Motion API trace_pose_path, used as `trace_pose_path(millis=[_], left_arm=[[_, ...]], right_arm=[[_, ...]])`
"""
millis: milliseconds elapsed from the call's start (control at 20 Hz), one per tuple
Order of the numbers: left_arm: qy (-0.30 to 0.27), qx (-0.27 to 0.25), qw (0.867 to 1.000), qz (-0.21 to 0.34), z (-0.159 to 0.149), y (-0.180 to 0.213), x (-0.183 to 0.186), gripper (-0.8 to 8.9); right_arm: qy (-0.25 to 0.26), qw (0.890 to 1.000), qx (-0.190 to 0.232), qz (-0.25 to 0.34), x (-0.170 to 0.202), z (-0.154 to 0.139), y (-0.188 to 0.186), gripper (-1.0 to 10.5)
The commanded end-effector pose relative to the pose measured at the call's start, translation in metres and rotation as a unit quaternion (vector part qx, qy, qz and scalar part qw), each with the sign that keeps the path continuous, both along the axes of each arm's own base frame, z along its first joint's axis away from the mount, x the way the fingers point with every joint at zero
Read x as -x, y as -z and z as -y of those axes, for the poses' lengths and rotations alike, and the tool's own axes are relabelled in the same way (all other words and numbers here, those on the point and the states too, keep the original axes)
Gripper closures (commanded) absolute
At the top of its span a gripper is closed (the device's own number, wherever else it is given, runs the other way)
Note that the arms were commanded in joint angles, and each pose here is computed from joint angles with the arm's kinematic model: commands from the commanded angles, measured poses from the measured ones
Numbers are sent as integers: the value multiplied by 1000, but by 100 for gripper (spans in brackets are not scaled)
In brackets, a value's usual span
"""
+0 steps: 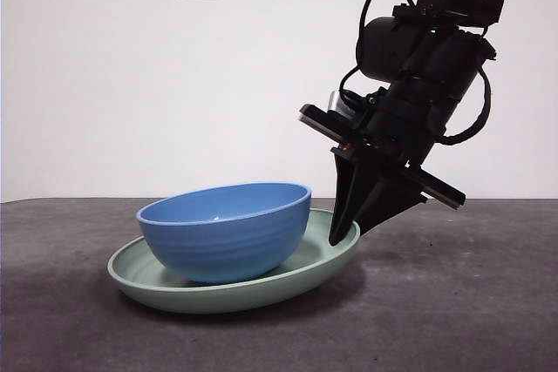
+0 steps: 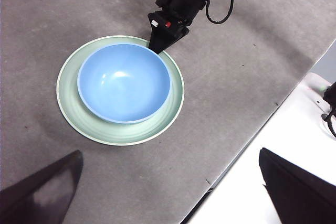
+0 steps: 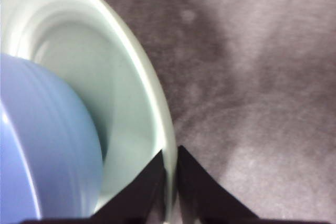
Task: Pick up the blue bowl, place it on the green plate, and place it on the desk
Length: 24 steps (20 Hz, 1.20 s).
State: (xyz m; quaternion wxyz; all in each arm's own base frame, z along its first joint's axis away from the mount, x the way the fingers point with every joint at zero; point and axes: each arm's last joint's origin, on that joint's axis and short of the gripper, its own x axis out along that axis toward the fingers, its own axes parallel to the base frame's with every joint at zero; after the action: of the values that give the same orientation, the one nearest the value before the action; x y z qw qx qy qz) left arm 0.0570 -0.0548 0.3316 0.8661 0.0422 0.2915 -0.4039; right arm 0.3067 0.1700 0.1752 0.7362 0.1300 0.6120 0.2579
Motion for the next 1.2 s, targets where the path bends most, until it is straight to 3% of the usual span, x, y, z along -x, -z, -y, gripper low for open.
trace_pose_path(millis=[50, 200, 400, 650, 800, 950, 1200], left_arm=[[5, 1, 1000, 11, 1, -3, 0, 188], [5, 1, 1000, 11, 1, -3, 0, 188], [5, 1, 1000, 10, 1, -3, 0, 188], [5, 0, 1000, 9, 1, -3, 0, 188], [5, -1, 1000, 8, 0, -3, 0, 188], [5, -1, 1000, 8, 0, -3, 0, 188], [5, -7, 1000, 1, 0, -1, 1, 188]], right_arm=[[0, 1000, 0, 2, -4, -4, 0, 937], [-2, 1000, -1, -3, -3, -4, 1, 881], [-1, 1000, -3, 4, -4, -3, 0, 626], [28, 998, 36, 36, -4, 15, -19, 612], [36, 995, 43, 82, 4, 31, -50, 586], [38, 990, 42, 127, 26, 44, -89, 485], [44, 976, 41, 209, 100, 73, -160, 373]])
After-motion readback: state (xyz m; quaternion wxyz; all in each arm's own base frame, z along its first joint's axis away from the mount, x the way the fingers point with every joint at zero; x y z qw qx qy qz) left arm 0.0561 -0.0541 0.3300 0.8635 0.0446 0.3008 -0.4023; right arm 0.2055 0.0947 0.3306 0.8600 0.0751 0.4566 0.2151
